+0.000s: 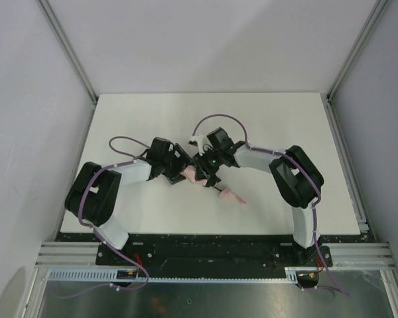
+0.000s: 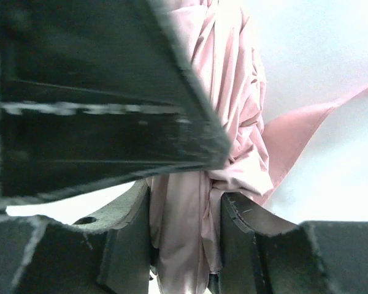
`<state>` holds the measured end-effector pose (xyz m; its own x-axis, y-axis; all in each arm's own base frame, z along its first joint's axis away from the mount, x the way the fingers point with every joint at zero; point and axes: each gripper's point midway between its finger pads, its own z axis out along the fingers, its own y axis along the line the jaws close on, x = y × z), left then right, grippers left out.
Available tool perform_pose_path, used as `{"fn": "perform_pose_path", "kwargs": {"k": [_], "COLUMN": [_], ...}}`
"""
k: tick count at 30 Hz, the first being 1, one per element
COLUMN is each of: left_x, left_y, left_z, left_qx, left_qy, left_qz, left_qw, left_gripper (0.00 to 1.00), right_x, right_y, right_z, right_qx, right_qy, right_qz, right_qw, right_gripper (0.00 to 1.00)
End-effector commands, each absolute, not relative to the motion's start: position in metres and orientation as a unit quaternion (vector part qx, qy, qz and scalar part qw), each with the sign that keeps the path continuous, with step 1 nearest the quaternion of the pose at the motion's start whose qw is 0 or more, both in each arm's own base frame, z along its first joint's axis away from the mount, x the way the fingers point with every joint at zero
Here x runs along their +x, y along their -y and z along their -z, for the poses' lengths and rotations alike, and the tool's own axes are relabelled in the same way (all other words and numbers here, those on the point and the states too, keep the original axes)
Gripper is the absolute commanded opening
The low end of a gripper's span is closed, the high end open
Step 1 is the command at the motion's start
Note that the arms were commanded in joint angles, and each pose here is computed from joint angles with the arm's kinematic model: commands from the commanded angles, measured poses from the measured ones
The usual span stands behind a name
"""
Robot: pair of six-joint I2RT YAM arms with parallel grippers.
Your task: Put away the umbrella
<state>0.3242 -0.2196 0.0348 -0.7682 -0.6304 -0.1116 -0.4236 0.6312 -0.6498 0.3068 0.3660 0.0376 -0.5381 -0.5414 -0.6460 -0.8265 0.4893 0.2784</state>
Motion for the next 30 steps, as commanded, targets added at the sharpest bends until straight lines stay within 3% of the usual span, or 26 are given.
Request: {"fn": "perform_pose_path", "kwargs": {"k": [1,4,13,16,24,30], "left_x": [0.261,0.260,0.264,0.264,0.259,0.256], "left_y": [0.198,0.200,0.200,0.201,0.206,0.208], "left_z": [0.022,0.024,0.027,0.027,0.029,0.028], "left_qx": [-0.259,-0.257,-0.253,-0.254,-0.262,-0.267], "left_qy": [-0.939,-0.940,-0.942,-0.942,-0.939,-0.938], "left_qz": [0.213,0.210,0.200,0.200,0.211,0.215], "left_qw": [0.080,0.078,0.088,0.086,0.064,0.056], "left_gripper": [0.85,0.75,0.25,0.08,0.00,0.00], "right_x": [0.279,0.279,0.286,0.300,0.327,0.325], "right_y": [-0.328,-0.330,-0.330,-0.325,-0.320,-0.325], "right_z": [0.006,0.003,0.001,-0.003,-0.052,-0.072], "right_qx": [-0.365,-0.362,-0.353,-0.343,-0.342,-0.373], "right_qy": [-0.864,-0.858,-0.862,-0.878,-0.883,-0.856], "right_qz": [-0.325,-0.344,-0.344,-0.294,-0.151,-0.028], "right_qw": [0.121,0.115,0.122,0.156,0.284,0.358], "right_gripper": [0.00,0.00,0.00,0.16,0.73,0.81]}}
